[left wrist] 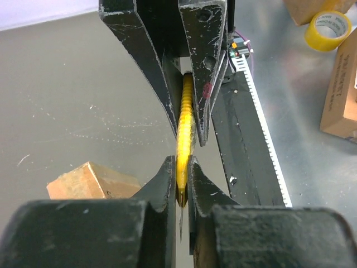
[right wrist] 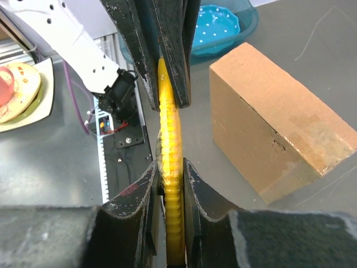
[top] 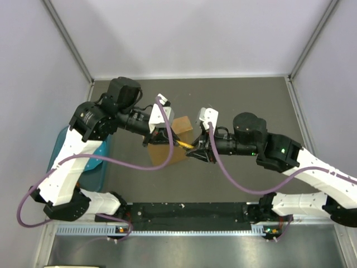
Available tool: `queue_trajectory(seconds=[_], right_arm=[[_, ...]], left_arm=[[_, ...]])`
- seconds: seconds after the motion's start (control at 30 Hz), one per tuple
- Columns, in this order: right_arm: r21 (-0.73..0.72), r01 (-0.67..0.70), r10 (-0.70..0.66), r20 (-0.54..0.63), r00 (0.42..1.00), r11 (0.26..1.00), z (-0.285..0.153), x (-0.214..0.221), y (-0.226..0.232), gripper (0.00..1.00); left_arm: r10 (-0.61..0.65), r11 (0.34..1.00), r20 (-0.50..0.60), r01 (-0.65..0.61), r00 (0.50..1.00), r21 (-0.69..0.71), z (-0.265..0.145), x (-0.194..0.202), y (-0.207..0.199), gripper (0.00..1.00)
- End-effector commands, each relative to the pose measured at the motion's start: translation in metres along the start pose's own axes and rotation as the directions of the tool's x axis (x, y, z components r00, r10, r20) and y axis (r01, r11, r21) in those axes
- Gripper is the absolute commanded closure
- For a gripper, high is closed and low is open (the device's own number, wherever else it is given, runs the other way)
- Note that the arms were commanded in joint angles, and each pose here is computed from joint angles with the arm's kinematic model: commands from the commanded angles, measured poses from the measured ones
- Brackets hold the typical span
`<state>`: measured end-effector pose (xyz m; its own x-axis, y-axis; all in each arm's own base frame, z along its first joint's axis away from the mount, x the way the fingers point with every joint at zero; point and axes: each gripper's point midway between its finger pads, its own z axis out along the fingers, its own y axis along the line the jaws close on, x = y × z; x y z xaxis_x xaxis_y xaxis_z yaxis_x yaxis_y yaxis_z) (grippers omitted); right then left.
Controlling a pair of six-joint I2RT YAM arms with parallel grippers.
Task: Unpack the express box
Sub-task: Cut the express box at the center of the board.
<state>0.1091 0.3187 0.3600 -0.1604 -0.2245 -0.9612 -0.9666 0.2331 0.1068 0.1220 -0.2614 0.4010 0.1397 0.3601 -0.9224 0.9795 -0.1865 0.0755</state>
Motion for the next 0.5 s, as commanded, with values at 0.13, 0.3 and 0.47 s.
queue_trajectory(seconds=[0.13,0.3,0.47], right_arm=[[-0.014,0.059,-0.058,0.071,0.996,0.998,-0.009,-0.034,0.005,1.0],[0.082,0.1,-0.112,0.157,0.981,0.992,-0.031,-0.058,-0.006,0.65],[0.135,0.083,-0.116,0.259,0.959,0.987,-0.052,-0.063,-0.012,0.37]], left_arm=[[0.013,1.0,-0.003,-0.013,1.0,0.023,0.005,0.004,-0.005,1.0],[-0.106,0.994,0.017,0.106,0.994,-0.012,0.016,0.015,0.002,1.0],[-0.172,0.979,0.172,0.188,0.97,-0.079,0.016,-0.002,0.006,1.0]])
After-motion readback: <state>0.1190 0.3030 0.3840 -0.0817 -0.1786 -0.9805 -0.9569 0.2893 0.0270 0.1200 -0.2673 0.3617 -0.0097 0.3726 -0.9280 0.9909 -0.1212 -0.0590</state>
